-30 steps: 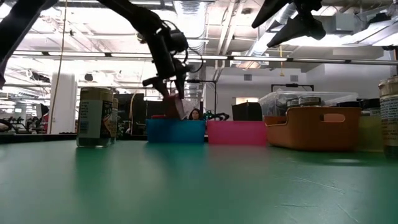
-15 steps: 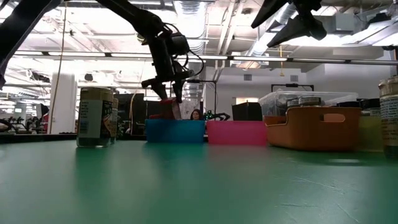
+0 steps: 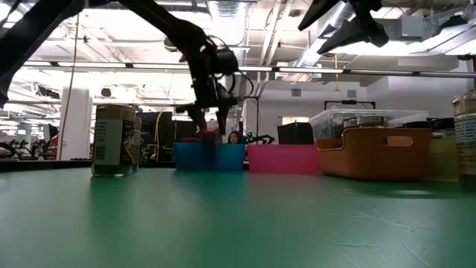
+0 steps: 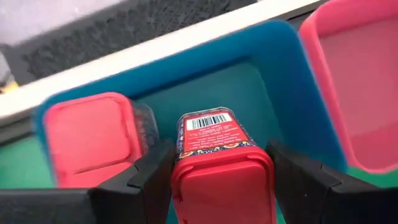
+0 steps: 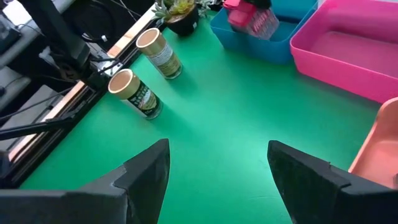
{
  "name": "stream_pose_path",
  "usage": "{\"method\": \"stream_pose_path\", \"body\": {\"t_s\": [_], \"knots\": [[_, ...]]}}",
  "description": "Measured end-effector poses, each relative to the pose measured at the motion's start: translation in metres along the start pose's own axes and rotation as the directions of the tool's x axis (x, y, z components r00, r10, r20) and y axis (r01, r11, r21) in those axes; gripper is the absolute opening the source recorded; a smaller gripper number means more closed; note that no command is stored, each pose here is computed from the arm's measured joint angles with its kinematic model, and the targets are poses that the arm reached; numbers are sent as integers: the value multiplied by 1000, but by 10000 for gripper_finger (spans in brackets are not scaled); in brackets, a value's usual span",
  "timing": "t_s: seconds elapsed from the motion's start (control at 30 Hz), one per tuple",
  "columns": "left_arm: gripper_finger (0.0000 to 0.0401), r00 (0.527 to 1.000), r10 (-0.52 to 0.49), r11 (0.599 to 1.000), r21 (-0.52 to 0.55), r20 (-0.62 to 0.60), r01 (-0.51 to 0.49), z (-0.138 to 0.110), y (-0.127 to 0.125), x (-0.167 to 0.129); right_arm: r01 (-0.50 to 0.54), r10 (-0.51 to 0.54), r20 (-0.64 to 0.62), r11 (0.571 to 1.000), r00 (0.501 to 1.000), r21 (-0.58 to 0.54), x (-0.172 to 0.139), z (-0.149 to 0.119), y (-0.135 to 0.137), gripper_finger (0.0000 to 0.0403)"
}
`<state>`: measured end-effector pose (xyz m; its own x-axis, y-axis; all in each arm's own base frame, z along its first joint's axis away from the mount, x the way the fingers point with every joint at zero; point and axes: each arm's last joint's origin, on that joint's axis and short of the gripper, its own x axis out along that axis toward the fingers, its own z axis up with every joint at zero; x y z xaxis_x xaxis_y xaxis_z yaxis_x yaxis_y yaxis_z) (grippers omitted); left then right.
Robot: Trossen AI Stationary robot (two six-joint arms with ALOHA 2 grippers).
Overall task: Sort spices by type
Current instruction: Put the red seasoning can into the blue bin, then put the bottom brown seasoning bottle into the red bin
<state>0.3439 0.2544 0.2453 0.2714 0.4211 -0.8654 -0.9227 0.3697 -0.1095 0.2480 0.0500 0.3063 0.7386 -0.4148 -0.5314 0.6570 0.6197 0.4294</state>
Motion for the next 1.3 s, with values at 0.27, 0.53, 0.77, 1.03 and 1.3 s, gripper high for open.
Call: {"method": "stream_pose_path", "body": {"t_s": [0.27, 0.53, 0.77, 1.03, 1.3], "knots": [[218, 1000, -18, 1000, 4, -21, 18, 1, -5, 21, -1, 1, 0, 1000, 1000, 5, 0, 0, 0, 296], [249, 998, -58, 998, 0, 9, 58, 6, -8, 19, -1, 1, -1, 1000, 1000, 0, 0, 0, 0, 296], [276, 998, -67, 998, -4, 20, 67, 7, -9, 19, 6, -6, -5, 1000, 1000, -24, 0, -1, -1, 296], [284, 994, -73, 994, 83, 78, 67, 21, -13, 5, 6, -6, -6, 1000, 1000, -25, 0, -1, -1, 296], [284, 975, 25, 939, 330, 220, -98, 40, -31, -45, 22, -22, -18, 1000, 1000, -1, 1, 0, -3, 296]]}}
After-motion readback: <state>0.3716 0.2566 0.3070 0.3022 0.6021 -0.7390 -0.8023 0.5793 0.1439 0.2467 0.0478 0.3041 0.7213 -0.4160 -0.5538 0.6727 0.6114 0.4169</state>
